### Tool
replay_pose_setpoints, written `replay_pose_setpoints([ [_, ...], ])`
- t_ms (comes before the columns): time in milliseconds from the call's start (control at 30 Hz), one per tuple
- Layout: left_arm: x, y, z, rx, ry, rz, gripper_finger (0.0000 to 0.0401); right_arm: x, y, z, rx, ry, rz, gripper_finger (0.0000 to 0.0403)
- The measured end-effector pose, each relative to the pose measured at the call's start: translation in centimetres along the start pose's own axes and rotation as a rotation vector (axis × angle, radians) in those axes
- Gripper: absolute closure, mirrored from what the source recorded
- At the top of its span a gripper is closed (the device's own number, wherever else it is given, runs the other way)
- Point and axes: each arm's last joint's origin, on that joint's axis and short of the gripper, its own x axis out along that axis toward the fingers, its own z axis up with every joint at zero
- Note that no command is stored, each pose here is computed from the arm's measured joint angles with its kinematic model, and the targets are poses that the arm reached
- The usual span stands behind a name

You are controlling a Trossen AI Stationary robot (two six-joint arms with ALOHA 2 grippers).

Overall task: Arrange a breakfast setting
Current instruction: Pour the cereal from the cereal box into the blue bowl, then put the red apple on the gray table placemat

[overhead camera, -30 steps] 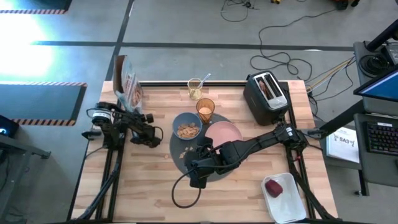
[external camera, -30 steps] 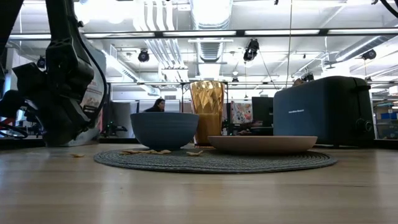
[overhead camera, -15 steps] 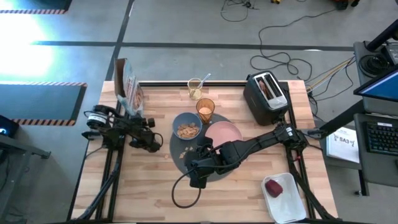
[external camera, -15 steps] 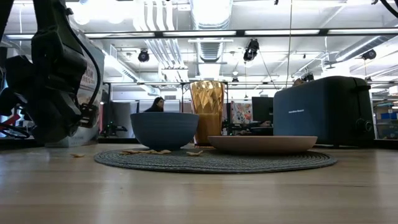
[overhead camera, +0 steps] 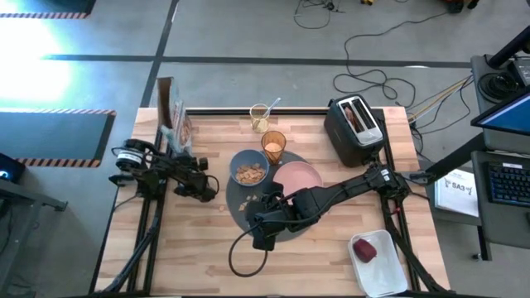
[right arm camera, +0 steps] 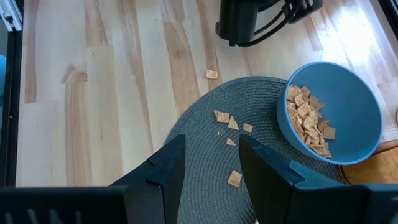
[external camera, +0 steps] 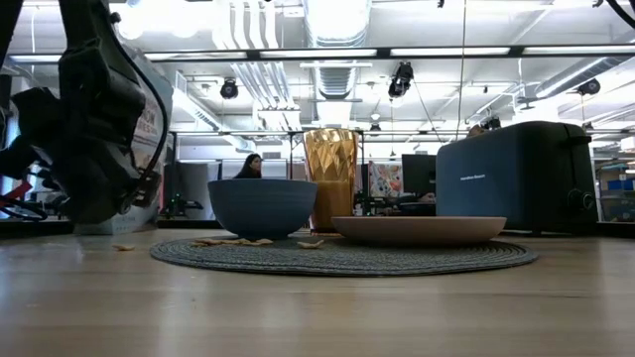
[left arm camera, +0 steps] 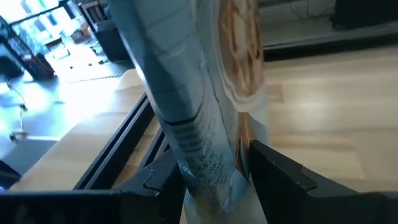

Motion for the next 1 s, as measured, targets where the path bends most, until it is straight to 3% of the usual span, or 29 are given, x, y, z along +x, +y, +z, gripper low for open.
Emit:
replay_pose_setpoints([
  [200,-0.6,-1.1,0.4,0.18,0.037,-0.005,0.0229,0.0,-0.1,0.0,0.002,-0.003,-0.008,0.0261],
  [467,-1.3,-0.7,-0.1,0.05,0.122,0.03,0.0192,0.0,-0.1,0.0,0.002,-0.003,-0.008,0.0261],
  [1000,-4.8,-0.7,-0.7,0.083,0.229,-0.021,0.0176,0.0,-0.1,0.0,0.002,-0.004,-0.008,0.0261],
])
